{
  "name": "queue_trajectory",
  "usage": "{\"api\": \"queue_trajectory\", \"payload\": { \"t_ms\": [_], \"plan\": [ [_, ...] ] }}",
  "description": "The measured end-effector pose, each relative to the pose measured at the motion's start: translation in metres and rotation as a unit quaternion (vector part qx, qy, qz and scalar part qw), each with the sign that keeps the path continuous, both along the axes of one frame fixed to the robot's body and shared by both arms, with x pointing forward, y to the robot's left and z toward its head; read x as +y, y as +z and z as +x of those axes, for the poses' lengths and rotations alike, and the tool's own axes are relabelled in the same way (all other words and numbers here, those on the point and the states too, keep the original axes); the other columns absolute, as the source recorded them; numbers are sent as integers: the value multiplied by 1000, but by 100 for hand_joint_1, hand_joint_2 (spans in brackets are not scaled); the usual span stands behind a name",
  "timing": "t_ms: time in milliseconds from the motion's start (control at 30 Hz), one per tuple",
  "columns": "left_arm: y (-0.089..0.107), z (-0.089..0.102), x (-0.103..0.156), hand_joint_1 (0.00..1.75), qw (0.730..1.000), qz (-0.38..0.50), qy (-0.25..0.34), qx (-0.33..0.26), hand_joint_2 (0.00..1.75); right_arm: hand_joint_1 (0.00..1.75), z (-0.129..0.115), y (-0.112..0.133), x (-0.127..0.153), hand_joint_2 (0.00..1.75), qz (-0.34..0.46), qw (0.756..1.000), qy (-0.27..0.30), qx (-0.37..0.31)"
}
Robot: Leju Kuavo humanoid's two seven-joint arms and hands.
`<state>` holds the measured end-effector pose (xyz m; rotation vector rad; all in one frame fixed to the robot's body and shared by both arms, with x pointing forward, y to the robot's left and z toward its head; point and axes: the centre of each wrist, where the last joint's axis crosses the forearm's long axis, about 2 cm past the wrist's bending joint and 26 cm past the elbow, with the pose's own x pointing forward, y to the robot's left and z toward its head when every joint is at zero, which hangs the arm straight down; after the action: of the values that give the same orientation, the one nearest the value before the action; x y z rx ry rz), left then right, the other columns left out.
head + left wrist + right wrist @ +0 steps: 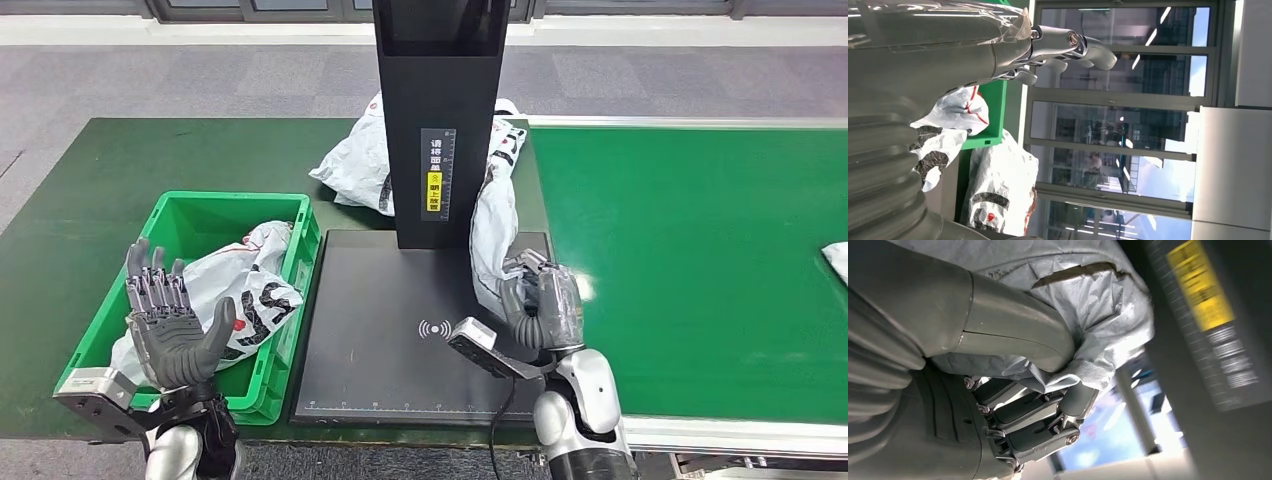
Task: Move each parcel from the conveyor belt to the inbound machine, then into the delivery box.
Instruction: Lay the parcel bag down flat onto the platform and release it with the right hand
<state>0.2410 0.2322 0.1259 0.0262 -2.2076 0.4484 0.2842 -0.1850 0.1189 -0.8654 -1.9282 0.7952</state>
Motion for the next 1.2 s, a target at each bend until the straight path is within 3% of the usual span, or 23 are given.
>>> {"api": "queue_trajectory", "payload": {
  "t_ms": [133,267,300,867,1200],
  "plan": [
    [-2,0,-1,0,1000,1,1,5,175,136,-4,-1,16,175,6,999,47,18],
    [-4,1,-2,0,1000,4,0,10,175,7,-9,-5,31,175,7,996,82,28],
    [-5,1,-2,0,1000,4,0,11,175,0,-10,-6,33,175,6,996,87,30],
    [-11,1,-4,0,1000,4,1,25,175,0,-15,-17,44,175,3,993,107,56],
    [-11,1,-4,0,999,7,13,29,175,0,-15,-17,43,175,39,994,86,47]
  ]
}}
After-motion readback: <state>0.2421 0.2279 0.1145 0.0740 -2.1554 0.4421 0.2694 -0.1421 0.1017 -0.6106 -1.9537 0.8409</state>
